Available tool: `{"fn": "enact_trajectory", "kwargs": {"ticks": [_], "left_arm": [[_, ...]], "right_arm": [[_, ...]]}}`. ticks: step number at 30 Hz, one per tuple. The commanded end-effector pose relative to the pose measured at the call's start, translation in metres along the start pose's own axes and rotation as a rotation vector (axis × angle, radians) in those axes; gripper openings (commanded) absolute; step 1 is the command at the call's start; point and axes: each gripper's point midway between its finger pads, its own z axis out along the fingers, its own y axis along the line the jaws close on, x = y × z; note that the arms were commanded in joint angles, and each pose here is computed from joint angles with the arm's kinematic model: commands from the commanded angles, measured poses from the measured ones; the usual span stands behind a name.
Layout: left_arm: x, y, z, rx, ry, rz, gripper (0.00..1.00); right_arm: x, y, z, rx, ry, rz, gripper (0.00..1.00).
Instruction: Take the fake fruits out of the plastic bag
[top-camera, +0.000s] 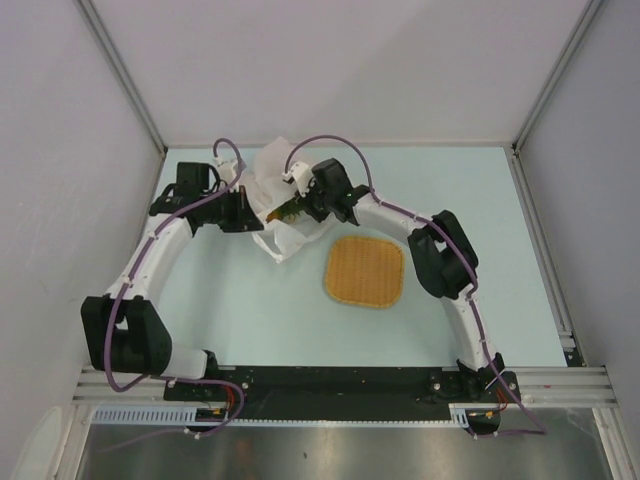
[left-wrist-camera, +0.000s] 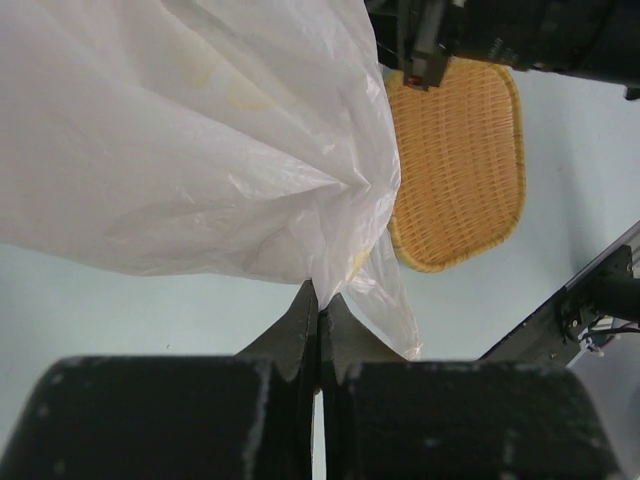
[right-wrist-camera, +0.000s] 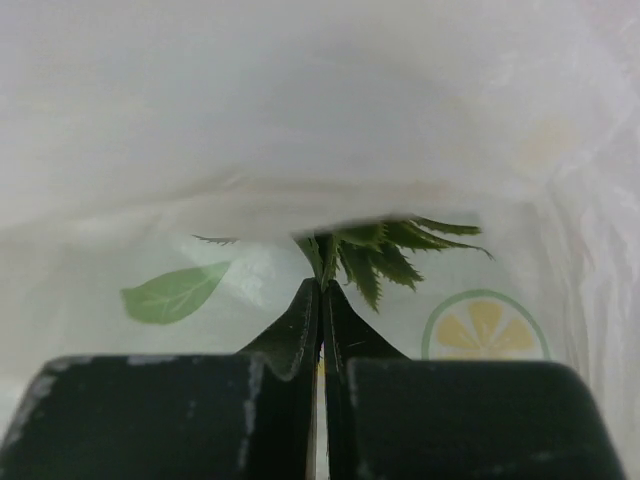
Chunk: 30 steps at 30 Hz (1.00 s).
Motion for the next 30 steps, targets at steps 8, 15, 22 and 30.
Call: {"fn": "enact_trajectory", "kwargs": {"ticks": [8, 15, 22, 30], "left_arm": [[-0.037, -0.004, 0.006, 0.026, -0.063, -0.01, 0.0], [-0.052, -0.003, 0.01, 0.029, -0.074, -0.004, 0.0], [-0.056, -0.003, 0.012, 0.035, -0.073, -0.005, 0.0], [-0.052, -0.001, 0.017, 0.044, -0.064, -0.026, 0.0]], "right_arm": [[-0.107, 0.014, -0.109, 0.017, -0.244, -0.146, 0.0], [-0.096, 0.018, -0.137, 0.043, -0.212, -0.264, 0.0], [-0.086, 0.005, -0.146, 0.149, -0.169, -0.404, 0.0], [-0.092, -0.011, -0.163, 0.204, -0.17, -0.538, 0.0]]}}
